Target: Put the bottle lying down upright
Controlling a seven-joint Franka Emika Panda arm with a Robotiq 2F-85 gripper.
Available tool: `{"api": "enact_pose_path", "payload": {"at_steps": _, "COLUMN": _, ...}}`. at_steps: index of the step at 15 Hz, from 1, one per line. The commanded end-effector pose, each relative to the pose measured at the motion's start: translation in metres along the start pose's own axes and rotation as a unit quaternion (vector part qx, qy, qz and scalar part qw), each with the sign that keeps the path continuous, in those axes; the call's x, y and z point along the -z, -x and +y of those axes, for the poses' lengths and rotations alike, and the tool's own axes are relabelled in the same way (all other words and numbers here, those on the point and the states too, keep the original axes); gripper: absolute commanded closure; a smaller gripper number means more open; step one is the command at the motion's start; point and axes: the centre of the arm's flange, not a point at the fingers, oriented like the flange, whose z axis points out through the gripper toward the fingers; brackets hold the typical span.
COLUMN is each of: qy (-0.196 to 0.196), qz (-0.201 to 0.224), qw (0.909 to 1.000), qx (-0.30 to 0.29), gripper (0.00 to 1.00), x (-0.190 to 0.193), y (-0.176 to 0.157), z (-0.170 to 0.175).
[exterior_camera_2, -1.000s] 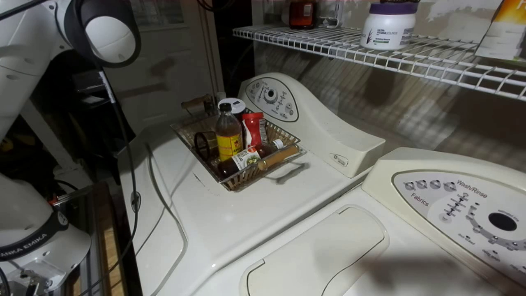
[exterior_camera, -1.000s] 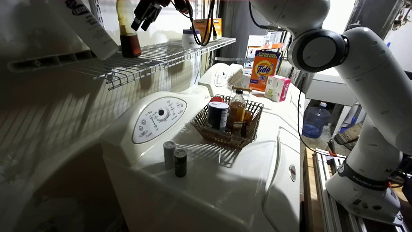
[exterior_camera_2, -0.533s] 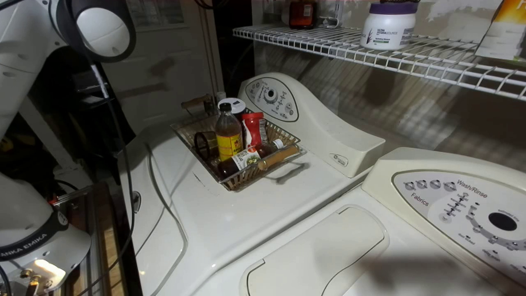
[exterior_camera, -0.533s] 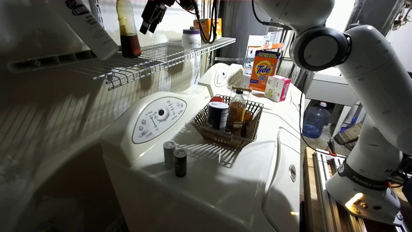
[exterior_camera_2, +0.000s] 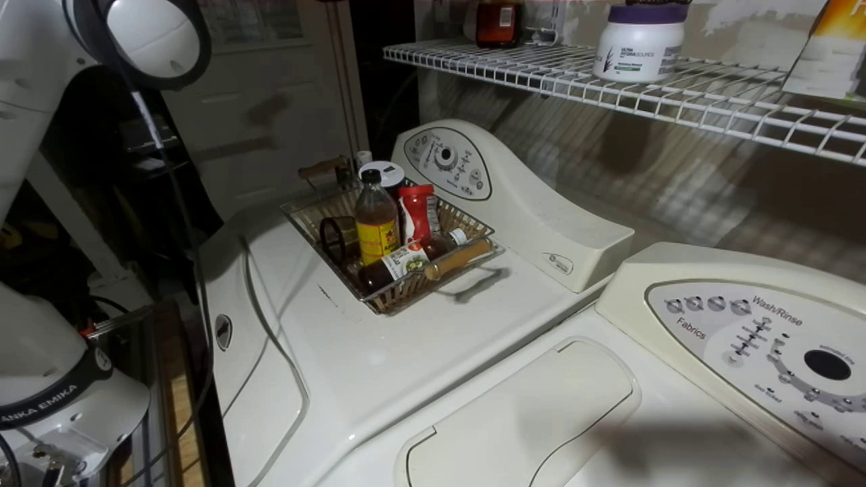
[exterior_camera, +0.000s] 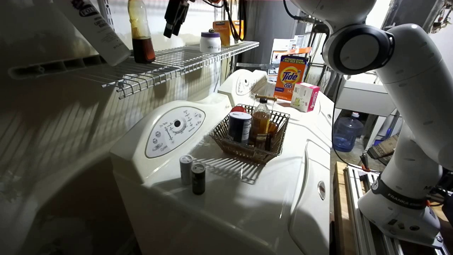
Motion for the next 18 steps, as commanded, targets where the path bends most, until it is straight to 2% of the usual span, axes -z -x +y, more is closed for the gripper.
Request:
{"api": "enact_pose_path", "payload": {"at_steps": 1, "qy": 0.009, "qz": -0.058, "qw": 0.9982, "qx": 0.000, "gripper": 0.00, "x": 0.002, "y": 0.073, "z": -0.031}}
{"api": "enact_pose_path", "payload": {"at_steps": 6, "qy": 0.007, "qz": -0.131, "qw": 0.9914, "qx": 0.002, "gripper": 0.00, "x": 0.016, "y": 0.092, "z": -0.042}}
{"api": "enact_pose_path", "payload": {"at_steps": 10, "qy": -0.007, "qz": -0.153, "qw": 0.9881, "qx": 0.012, "gripper": 0.00, "x": 0.025, "y": 0.105, "z": -0.057}}
{"api": "enact_pose_path", "payload": {"at_steps": 11, "qy": -0.009, "qz": -0.153, "qw": 0.9881, "qx": 0.015, "gripper": 0.00, "x": 0.028, "y": 0.107, "z": -0.060}}
{"api": "enact_pose_path", "payload": {"at_steps": 13, "qy": 0.002, "qz": -0.078, "qw": 0.9958, "qx": 0.047, "gripper": 0.00, "x": 0.034, "y": 0.107, "z": -0.067}}
{"api": "enact_pose_path", "payload": {"at_steps": 14, "qy": -0.009, "qz": -0.120, "qw": 0.9924, "qx": 0.024, "gripper": 0.00, "x": 0.045, "y": 0.033, "z": -0.042}}
{"api": "enact_pose_path", "payload": {"at_steps": 16, "qy": -0.004, "qz": -0.094, "qw": 0.9950, "qx": 0.035, "gripper": 0.00, "x": 0.053, "y": 0.026, "z": -0.047}}
{"api": "enact_pose_path", "payload": {"at_steps": 18, "qy": -0.003, "qz": -0.090, "qw": 0.9952, "qx": 0.037, "gripper": 0.00, "x": 0.056, "y": 0.025, "z": -0.048}}
